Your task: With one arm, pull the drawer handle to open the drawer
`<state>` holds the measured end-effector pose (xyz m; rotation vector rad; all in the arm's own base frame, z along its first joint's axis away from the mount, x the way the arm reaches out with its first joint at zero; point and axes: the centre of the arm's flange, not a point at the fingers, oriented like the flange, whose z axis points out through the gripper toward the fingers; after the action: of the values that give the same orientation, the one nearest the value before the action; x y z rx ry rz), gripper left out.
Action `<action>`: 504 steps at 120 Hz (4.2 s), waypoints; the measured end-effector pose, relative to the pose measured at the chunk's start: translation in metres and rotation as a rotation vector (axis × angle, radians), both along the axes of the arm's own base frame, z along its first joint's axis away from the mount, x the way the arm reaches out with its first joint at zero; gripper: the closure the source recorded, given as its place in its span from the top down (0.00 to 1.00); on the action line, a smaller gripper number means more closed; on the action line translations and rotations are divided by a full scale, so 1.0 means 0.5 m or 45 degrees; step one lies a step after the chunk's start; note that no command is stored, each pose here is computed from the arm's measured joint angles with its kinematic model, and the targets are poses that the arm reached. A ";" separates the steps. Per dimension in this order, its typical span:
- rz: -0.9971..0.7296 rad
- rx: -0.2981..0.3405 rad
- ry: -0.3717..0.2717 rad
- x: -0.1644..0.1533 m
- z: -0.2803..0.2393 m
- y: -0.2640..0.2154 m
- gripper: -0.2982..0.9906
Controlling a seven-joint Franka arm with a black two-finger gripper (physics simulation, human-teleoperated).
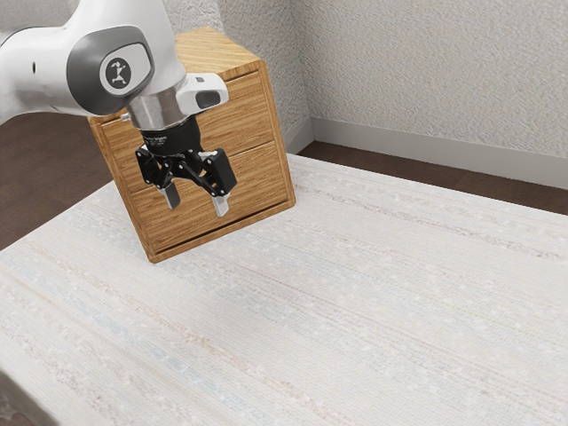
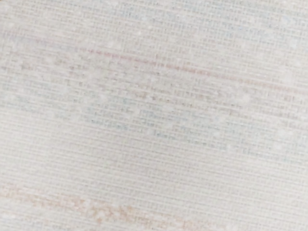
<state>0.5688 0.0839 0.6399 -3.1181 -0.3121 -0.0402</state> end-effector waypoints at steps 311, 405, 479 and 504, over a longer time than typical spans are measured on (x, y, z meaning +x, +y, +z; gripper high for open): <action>-0.765 0.531 -0.200 0.107 0.103 0.192 0.77; -0.812 0.536 -0.211 0.150 0.088 0.194 0.77; -0.808 0.531 -0.209 0.159 0.079 0.214 0.77; -0.799 0.524 -0.204 0.157 0.073 0.228 0.77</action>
<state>0.6474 0.1979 0.6764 -2.6712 0.6026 -0.3110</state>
